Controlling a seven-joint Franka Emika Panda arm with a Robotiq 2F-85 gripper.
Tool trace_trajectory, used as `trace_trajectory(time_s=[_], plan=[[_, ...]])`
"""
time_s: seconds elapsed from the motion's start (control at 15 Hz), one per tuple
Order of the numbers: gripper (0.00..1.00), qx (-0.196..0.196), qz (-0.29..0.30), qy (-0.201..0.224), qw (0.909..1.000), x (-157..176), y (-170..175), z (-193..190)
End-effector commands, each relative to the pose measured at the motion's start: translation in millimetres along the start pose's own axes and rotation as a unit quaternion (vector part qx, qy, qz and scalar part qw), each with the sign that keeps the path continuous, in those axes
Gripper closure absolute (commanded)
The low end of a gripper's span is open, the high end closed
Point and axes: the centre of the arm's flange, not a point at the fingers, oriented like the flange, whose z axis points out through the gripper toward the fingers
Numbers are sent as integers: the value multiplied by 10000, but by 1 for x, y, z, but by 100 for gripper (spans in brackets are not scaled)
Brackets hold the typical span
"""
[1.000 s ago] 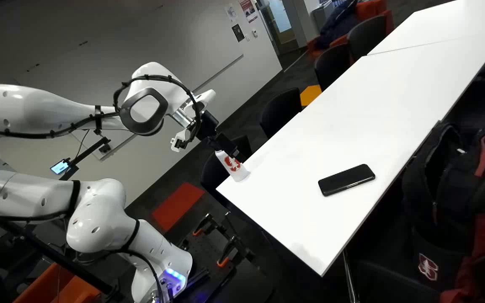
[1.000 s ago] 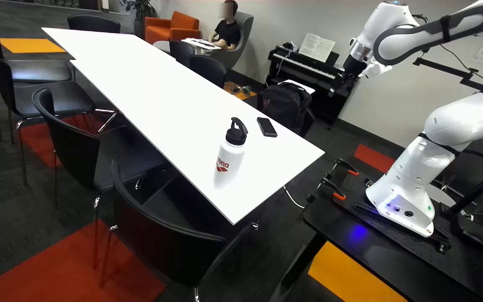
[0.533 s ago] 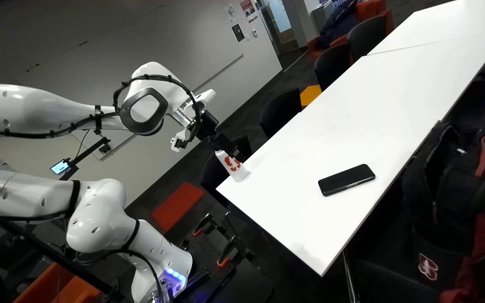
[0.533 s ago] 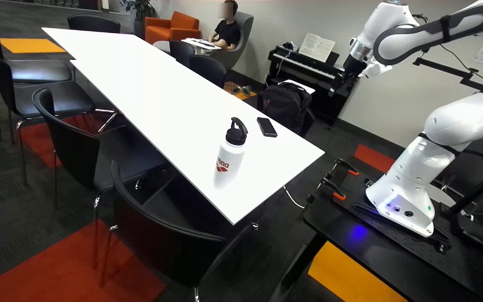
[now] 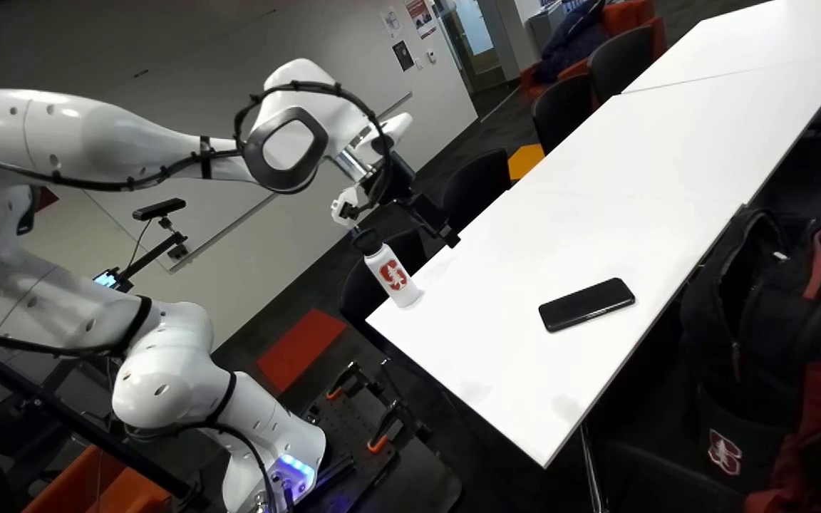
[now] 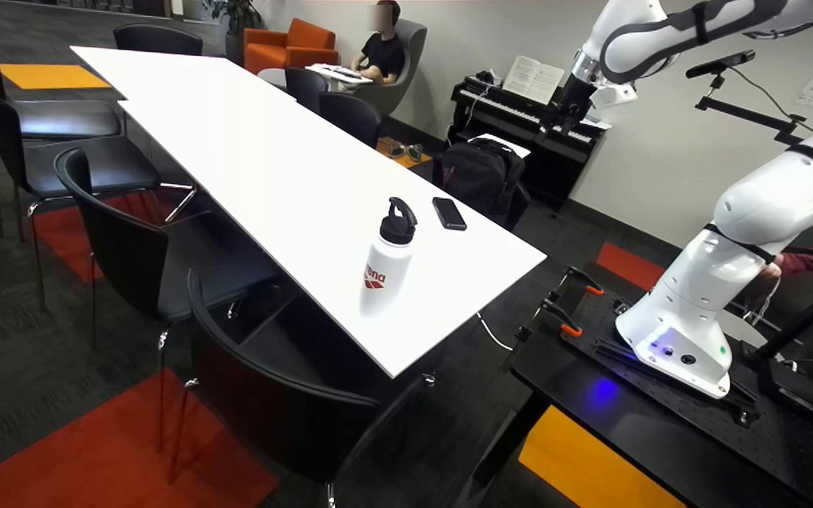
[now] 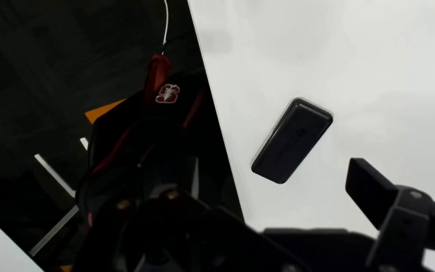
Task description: Slide down the cover of the calculator
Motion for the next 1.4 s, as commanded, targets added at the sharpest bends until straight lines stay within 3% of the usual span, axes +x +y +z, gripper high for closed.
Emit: trace_trajectory(time_s=[0.0, 0.2, 0.27, 0.33, 0.53, 0.73, 1.33], plan=[[0, 328, -280, -364, 9984, 80, 26, 40], [0, 813, -343, -675, 9938, 110, 36, 79], [0, 597, -394, -746, 9946, 106, 29, 84], [0, 631, -329, -504, 9962, 78, 26, 72], [0, 579, -368, -667, 9954, 91, 24, 95], [0, 575, -375, -659, 9955, 94, 24, 93], [0, 953, 657, -855, 9896, 184, -14, 183]])
